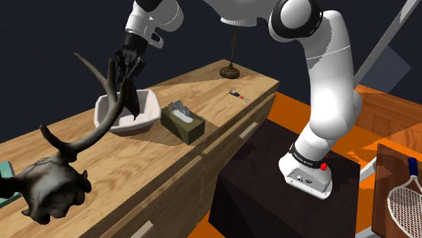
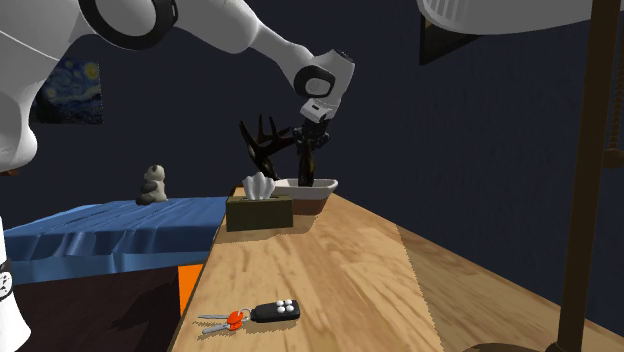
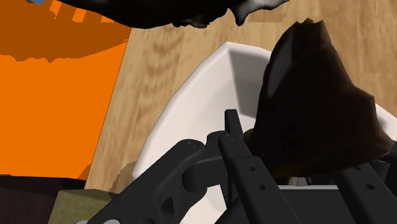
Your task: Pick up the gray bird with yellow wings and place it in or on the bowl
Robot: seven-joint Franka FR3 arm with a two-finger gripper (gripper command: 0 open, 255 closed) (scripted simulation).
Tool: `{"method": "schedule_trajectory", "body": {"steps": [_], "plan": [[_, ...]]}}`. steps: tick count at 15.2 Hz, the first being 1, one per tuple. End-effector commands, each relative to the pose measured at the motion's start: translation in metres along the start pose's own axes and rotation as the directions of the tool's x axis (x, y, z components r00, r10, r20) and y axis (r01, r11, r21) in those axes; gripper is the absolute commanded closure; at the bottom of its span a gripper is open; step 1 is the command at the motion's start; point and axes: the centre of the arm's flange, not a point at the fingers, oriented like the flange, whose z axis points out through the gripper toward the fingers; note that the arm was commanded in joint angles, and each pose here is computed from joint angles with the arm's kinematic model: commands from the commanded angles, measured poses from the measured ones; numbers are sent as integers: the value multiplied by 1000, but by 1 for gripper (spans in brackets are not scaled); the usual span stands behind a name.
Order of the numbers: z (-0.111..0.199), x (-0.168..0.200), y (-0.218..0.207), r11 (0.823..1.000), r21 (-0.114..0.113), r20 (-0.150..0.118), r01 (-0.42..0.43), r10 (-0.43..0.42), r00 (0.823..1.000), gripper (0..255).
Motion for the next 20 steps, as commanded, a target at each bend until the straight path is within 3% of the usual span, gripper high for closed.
{"method": "schedule_trajectory", "body": {"steps": [1,2,3,8,12,20], "plan": [[1,1,0,1000,-1,-1,-1,1,1000,255],[1,1,0,1000,-1,-1,-1,1,1000,255],[1,1,0,1000,-2,-1,-1,1,1000,0],[1,1,0,1000,-1,-1,-1,1,1000,0],[-49,1,0,1000,-1,-1,-1,1,1000,0],[-49,1,0,1000,-1,-1,-1,1,1000,0]]}}
